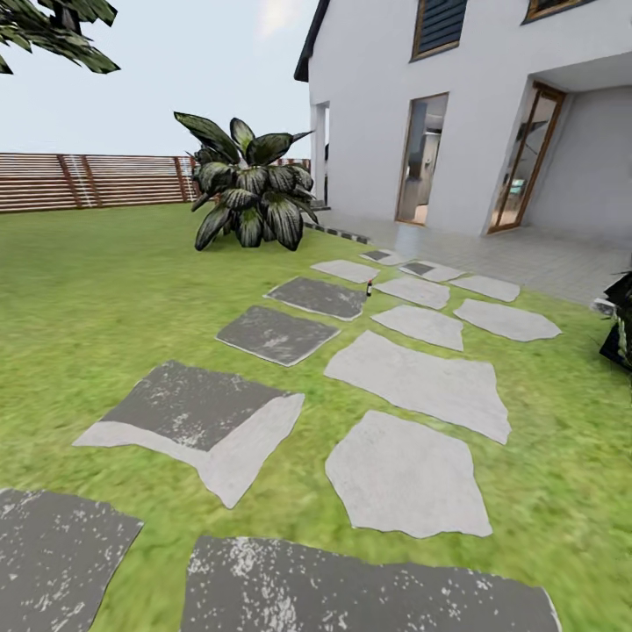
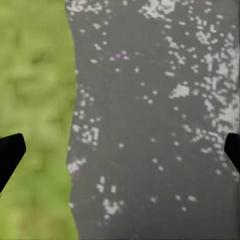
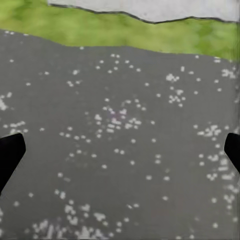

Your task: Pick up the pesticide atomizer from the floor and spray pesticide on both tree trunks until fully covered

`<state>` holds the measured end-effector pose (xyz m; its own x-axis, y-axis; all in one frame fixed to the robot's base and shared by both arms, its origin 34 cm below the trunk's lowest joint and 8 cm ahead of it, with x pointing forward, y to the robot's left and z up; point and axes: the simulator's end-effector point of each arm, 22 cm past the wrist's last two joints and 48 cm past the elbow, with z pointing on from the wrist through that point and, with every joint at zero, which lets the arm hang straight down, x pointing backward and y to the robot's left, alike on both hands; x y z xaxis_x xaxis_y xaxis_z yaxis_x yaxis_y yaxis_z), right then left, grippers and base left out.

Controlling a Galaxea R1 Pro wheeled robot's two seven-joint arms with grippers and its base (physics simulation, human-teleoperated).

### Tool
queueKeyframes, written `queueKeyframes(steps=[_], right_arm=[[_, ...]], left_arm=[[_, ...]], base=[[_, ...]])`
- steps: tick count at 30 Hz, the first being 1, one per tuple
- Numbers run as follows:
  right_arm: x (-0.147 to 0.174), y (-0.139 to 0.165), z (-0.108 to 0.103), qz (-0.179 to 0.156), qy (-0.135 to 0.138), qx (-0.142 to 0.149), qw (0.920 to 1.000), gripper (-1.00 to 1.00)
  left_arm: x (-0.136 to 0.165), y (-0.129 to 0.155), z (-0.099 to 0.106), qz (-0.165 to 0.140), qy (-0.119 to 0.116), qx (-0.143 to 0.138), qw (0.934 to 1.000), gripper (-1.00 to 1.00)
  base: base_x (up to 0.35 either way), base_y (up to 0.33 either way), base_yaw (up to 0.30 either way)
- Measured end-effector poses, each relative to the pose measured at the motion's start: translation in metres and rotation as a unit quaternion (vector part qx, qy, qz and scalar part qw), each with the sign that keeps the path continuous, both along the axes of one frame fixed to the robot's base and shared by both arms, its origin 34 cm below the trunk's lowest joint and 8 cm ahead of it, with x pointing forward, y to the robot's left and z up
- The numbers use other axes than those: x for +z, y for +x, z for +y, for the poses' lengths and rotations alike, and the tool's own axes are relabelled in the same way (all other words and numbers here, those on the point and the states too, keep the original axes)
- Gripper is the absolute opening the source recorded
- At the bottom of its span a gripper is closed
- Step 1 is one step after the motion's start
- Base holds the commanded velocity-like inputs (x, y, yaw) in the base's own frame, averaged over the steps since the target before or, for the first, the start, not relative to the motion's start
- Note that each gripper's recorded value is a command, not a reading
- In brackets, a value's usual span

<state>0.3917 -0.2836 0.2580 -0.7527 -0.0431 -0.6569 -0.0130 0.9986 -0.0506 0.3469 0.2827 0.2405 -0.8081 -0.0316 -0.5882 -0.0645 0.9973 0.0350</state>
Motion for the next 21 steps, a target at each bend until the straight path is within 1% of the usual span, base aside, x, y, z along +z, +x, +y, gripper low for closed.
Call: queueKeyframes(steps=[21], right_arm=[[-0.0001,0.0000,0.0001,0.001,0.000,0.000,1.0000,1.00]], left_arm=[[0.0000,0.0000,-0.0001,0.000,0.000,0.000,1.0000,1.00]], base=[[0.339,0.000,-0.004]])
